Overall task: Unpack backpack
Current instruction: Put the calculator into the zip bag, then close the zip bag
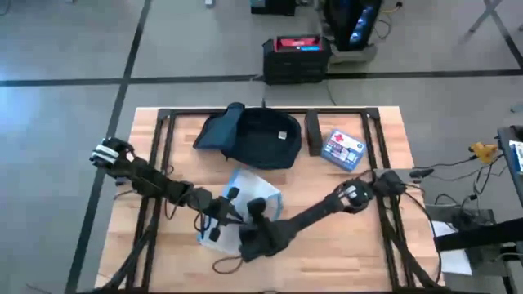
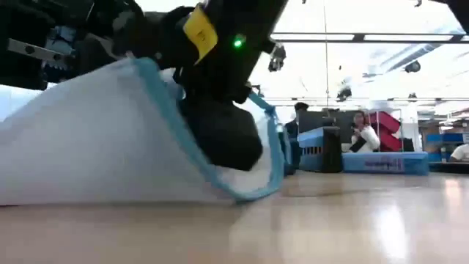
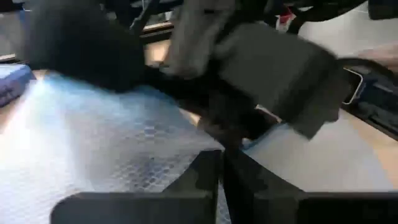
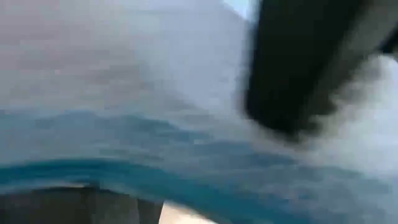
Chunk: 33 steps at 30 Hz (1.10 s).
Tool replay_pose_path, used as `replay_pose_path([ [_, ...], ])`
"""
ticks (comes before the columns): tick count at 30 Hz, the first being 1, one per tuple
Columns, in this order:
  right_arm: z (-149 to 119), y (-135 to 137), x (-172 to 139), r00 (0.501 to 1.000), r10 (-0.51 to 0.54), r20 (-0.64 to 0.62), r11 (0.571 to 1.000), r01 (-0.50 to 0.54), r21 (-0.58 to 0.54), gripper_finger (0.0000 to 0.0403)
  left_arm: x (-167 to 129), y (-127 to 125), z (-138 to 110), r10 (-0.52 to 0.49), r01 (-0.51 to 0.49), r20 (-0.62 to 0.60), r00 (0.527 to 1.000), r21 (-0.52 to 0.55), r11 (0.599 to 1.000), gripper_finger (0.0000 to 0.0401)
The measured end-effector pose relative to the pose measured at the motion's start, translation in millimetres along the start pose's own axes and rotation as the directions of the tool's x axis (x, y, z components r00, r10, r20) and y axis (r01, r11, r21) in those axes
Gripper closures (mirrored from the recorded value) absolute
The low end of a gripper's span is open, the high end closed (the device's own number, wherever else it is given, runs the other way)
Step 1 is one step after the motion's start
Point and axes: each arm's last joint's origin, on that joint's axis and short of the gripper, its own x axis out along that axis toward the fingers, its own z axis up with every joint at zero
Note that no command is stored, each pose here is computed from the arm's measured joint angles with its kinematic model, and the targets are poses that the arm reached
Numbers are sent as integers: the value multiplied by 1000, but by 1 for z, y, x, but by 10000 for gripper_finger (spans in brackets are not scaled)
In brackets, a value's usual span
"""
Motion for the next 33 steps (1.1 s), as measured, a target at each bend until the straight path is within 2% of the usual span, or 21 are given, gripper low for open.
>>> replay_pose_path([
  [3, -1, -2, -8, 991, 126, -36, 992, -125, 25, 193, 0, 0, 0, -5, 5, -6, 1000, 0, 1000, 401],
  [5, -3, 1, -16, 983, 173, -59, 984, -171, 45, 190, 0, 0, 0, -6, 6, -5, 1000, 0, 1000, 401],
  [12, -15, 18, -53, 977, 184, -111, 981, -175, 79, 181, 0, 0, 0, -7, 7, -4, 1000, -3, 1000, 401],
  [14, -19, 19, -67, 981, 159, -111, 984, -147, 103, 180, 0, 0, 0, -7, 7, -4, 1000, -9, 1000, 401],
  [20, -35, 17, -114, 998, -9, -56, 989, 17, 145, 188, 0, 0, 0, -8, 7, -4, 1000, -24, 1000, 401],
  [26, -72, 2, -149, 988, -139, -71, 958, 152, 243, 197, 0, -1, -1, -8, 8, -12, 1000, -46, 999, 401],
  [29, -94, -5, -154, 987, -156, -48, 933, 164, 320, 198, 0, -1, -1, -10, 9, -15, 1000, -46, 999, 401],
  [33, -119, -9, -143, 991, -134, -4, 894, 123, 430, 194, 0, -1, -1, -18, 17, -15, 1000, -46, 999, 400],
])
